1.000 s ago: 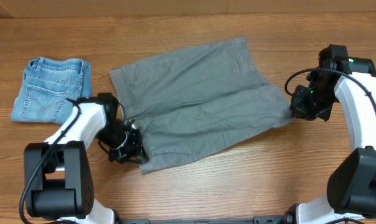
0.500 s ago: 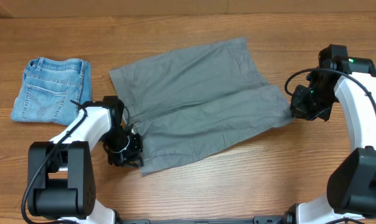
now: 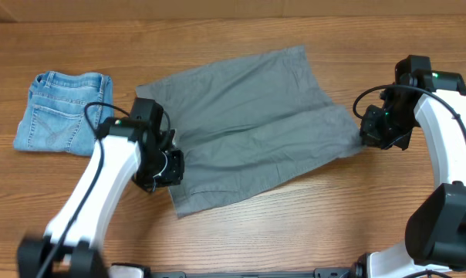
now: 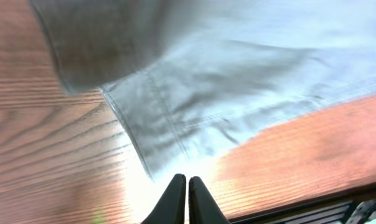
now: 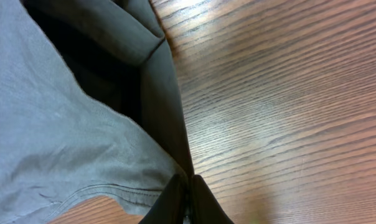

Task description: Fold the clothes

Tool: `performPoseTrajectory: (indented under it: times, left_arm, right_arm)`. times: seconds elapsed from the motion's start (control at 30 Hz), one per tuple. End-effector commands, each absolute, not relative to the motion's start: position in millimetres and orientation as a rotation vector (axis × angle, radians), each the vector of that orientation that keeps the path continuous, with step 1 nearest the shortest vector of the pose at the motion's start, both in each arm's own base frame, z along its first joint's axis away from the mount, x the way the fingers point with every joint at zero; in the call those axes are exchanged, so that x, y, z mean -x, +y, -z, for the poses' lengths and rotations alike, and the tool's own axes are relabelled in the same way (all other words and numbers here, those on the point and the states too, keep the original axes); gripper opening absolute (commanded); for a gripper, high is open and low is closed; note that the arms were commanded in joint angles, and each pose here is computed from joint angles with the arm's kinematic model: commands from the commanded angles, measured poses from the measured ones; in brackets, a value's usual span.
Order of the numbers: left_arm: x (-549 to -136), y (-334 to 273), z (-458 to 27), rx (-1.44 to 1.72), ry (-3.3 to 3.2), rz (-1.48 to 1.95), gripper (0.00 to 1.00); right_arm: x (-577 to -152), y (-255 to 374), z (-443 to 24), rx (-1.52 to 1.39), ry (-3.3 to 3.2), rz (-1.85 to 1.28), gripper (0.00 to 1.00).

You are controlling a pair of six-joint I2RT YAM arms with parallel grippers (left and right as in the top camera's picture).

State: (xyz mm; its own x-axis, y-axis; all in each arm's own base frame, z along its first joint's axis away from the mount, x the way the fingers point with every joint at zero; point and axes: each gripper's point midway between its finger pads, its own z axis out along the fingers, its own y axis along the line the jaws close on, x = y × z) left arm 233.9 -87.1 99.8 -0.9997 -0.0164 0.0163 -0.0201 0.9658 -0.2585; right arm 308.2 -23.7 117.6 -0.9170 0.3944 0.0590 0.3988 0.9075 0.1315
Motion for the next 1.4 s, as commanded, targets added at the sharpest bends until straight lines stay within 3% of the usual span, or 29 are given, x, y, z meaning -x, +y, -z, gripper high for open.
performPoseTrajectory:
  times: [0.0,0.1,0.13,0.17,0.4,0.67,0.9,1.0,1.13,1.27,1.37]
  left_arm:
    - [-233,-87,-125,0.142,-3.243,-0.294,0.12]
    - [-233,-107,-142,0.250,-3.314,-0.397,0.54]
    - [-234,-110,-146,0.297,-3.336,-0.400,0.64]
    - [-236,-114,-149,0.316,-3.351,-0.413,0.66]
    - [-225,-111,-118,0.527,-3.265,-0.083,0.64]
    - [-208,-139,-56,0.780,-3.005,0.162,0.56]
    - [-205,-132,-15,0.807,-2.861,0.333,0.50]
    - [-197,-134,-6,0.797,-2.813,0.304,0.43]
    - [-195,-141,-2,0.876,-2.795,0.310,0.46]
    - [-197,-149,1,0.933,-2.807,0.297,0.58]
    - [-197,-149,2,0.931,-2.811,0.295,0.57]
  right_arm:
    - [-310,-28,-122,0.640,-3.055,0.195,0.07]
    - [-311,-28,-122,0.640,-3.058,0.196,0.07]
    - [-311,-28,-122,0.640,-3.059,0.196,0.08]
    - [-311,-28,-122,0.640,-3.059,0.196,0.08]
    - [-311,-28,-122,0.640,-3.058,0.196,0.08]
    - [-311,-28,-122,0.640,-3.058,0.196,0.08]
    - [-311,-28,-122,0.640,-3.058,0.196,0.09]
    - [-311,-28,-122,0.640,-3.061,0.196,0.09]
    - [-312,-28,-122,0.640,-3.062,0.196,0.09]
    - [-313,-28,-122,0.641,-3.068,0.197,0.10]
    - [-314,-28,-122,0.641,-3.072,0.198,0.10]
